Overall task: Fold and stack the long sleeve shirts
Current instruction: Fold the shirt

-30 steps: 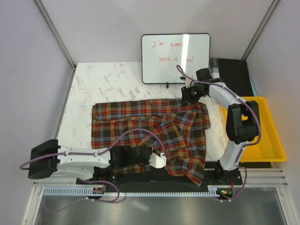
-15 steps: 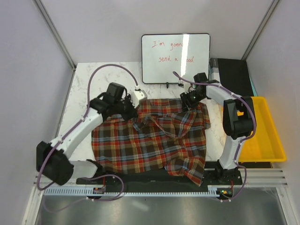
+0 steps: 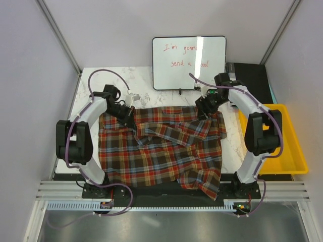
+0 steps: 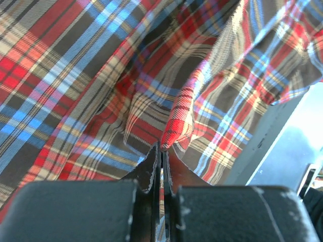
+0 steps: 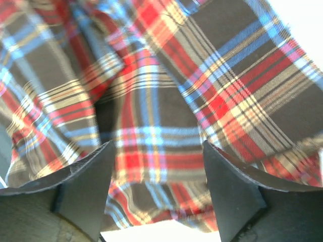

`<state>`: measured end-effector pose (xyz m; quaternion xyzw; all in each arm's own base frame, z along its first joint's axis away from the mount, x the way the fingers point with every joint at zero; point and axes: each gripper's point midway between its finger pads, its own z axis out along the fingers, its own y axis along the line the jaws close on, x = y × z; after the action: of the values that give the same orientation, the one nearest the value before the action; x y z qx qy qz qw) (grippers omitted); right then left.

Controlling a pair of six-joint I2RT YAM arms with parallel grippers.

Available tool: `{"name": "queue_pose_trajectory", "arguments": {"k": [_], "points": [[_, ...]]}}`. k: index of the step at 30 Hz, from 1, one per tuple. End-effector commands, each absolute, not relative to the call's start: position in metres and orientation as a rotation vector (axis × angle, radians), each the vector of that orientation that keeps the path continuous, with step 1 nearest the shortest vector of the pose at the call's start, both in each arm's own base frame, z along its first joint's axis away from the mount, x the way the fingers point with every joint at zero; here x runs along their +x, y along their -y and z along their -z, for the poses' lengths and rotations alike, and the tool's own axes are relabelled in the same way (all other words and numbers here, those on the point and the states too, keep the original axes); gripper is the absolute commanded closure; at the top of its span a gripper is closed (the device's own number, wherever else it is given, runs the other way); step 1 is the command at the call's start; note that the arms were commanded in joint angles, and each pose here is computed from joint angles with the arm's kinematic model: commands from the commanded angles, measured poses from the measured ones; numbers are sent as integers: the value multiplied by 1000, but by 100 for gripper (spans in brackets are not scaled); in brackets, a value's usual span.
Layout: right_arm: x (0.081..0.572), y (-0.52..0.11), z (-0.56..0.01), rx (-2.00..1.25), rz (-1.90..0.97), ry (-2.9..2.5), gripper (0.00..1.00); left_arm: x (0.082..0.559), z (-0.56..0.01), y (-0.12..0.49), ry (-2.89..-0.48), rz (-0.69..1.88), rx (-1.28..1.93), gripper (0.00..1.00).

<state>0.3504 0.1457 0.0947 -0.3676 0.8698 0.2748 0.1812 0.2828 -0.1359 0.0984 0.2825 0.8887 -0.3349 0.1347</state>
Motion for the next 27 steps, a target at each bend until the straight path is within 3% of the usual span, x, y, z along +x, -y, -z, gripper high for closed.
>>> {"name": "queue_pose_trajectory", "arguments": {"k": [1, 6, 9, 12, 16, 22, 27], "points": [[319, -152, -145, -1192, -849, -2241, 15, 284, -128, 147, -2500, 1039, 811, 98], [303, -172, -144, -1264, -898, -2167, 9, 282, -147, 155, -2447, 1041, 858, 98], [321, -183, -139, -1137, -896, -2161, 11, 256, -172, 172, -2334, 1041, 1020, 98], [356, -199, -142, -954, -955, -2180, 21, 217, -195, 186, -2195, 982, 1218, 98], [385, -228, -160, -888, -1069, -2171, 42, 172, -212, 196, -2044, 847, 1427, 98], [342, -251, -118, -1072, -1121, -2241, 61, 122, -212, 209, -1919, 692, 1703, 98], [290, -253, -78, -1281, -1136, -2341, 62, 105, -222, 226, -1880, 665, 1809, 98]]}}
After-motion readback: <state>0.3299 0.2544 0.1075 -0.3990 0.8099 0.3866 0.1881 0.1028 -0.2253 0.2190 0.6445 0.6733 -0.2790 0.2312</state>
